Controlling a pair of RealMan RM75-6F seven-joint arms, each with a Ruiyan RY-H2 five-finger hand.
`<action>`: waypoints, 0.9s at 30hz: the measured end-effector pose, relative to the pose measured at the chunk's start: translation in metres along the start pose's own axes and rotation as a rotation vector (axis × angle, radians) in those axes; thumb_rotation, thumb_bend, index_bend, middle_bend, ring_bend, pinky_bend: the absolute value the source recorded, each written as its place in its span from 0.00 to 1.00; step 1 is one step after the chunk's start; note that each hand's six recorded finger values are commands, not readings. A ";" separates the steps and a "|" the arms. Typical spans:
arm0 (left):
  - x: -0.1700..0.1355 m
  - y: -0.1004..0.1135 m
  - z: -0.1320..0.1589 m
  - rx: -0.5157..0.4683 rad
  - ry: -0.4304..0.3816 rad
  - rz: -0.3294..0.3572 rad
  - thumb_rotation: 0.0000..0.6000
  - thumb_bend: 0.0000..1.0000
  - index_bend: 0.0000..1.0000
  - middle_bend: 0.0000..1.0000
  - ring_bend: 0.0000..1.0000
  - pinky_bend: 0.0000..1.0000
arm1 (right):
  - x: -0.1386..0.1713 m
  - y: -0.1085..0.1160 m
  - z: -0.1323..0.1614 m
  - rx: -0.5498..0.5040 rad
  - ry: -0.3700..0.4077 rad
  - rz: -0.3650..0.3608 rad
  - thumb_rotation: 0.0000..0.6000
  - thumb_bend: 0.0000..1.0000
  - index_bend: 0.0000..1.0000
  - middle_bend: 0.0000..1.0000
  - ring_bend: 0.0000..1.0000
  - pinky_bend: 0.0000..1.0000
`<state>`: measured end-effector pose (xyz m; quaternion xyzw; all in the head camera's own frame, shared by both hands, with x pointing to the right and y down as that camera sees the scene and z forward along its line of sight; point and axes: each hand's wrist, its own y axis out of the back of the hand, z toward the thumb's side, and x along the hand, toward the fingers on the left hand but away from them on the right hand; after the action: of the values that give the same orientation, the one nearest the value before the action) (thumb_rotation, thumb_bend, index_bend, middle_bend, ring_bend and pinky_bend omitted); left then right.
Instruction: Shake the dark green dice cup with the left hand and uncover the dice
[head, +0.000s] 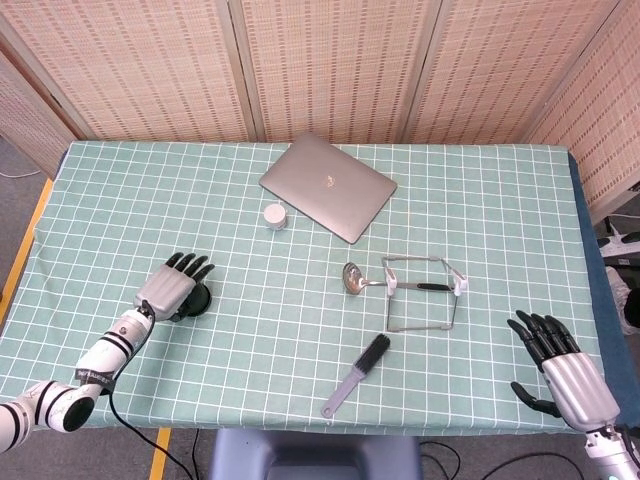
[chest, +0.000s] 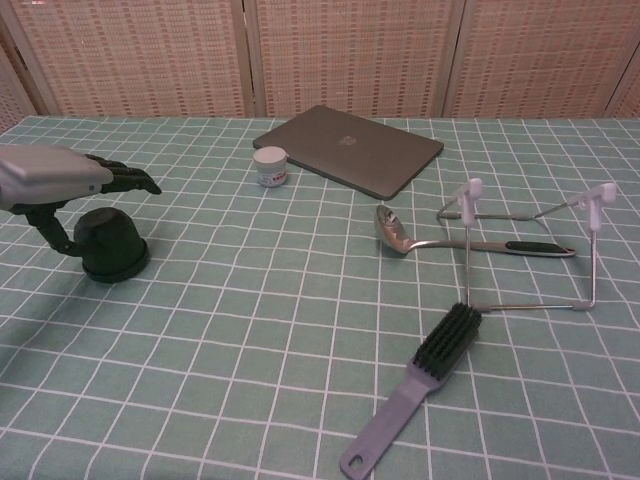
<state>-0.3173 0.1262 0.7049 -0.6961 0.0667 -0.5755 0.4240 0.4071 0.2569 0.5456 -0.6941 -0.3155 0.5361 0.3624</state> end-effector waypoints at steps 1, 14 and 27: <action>0.000 -0.001 -0.001 0.003 0.001 -0.003 1.00 0.33 0.03 0.05 0.02 0.14 | 0.000 0.000 0.000 0.000 0.000 0.000 1.00 0.21 0.00 0.00 0.00 0.07; -0.001 -0.007 -0.004 0.031 0.006 -0.010 1.00 0.33 0.47 0.44 0.30 0.14 | 0.002 -0.001 0.002 -0.001 0.007 0.006 1.00 0.21 0.00 0.00 0.00 0.07; -0.004 -0.002 -0.002 -0.012 -0.009 0.016 1.00 0.33 0.63 0.56 0.36 0.20 | 0.001 -0.002 0.002 0.004 0.004 0.007 1.00 0.21 0.00 0.00 0.00 0.07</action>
<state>-0.3216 0.1291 0.7033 -0.7008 0.0738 -0.5686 0.4245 0.4055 0.2593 0.5463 -0.6956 -0.3113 0.5365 0.3625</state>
